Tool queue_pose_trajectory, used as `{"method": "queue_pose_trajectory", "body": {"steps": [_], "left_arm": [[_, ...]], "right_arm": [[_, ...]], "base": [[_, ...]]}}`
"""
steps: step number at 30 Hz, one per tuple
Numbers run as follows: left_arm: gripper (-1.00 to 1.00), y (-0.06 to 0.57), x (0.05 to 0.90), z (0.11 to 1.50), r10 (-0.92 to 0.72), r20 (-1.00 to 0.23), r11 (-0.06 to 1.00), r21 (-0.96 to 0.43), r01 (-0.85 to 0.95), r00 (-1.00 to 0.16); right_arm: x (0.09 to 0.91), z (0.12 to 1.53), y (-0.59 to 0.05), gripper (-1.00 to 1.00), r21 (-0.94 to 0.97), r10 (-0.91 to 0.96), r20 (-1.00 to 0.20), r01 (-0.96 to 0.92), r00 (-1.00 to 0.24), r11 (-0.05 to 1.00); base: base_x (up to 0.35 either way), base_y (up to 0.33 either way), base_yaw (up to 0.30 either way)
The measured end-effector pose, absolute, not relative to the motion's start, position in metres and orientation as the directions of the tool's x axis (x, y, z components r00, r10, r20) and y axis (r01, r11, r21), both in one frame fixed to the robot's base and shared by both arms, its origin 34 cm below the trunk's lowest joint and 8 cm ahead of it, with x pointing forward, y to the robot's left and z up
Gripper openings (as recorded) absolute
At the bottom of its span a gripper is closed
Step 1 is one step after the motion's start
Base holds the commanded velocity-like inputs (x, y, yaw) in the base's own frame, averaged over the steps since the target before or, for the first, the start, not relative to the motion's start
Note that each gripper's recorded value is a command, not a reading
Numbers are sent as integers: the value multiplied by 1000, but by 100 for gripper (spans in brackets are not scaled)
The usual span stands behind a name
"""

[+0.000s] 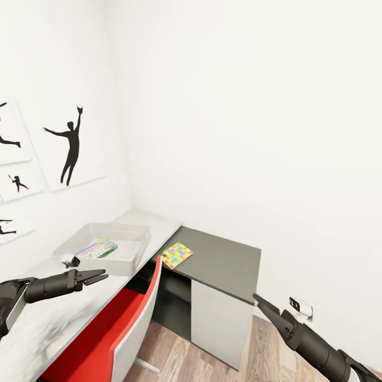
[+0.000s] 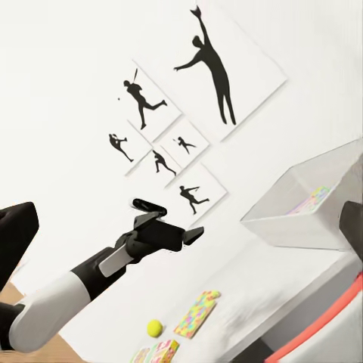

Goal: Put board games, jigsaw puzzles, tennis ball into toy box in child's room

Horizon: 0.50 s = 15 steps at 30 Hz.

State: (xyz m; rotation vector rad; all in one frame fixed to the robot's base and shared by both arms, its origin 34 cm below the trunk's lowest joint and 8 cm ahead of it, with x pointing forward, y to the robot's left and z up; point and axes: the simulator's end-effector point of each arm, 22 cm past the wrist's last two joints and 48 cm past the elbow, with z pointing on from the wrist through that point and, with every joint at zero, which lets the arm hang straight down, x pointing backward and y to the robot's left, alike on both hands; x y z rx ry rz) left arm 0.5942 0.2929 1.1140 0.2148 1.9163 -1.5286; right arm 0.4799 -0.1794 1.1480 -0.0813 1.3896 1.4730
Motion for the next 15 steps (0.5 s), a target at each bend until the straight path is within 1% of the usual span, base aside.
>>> {"method": "queue_pose_trajectory", "body": {"steps": [15], "left_arm": [[100, 291, 593, 1116, -270, -591, 298, -802, 517, -760]], "right_arm": [[479, 1150, -180, 100, 680, 613, -659, -694, -436, 238]], "base": [[0, 0, -277]]}}
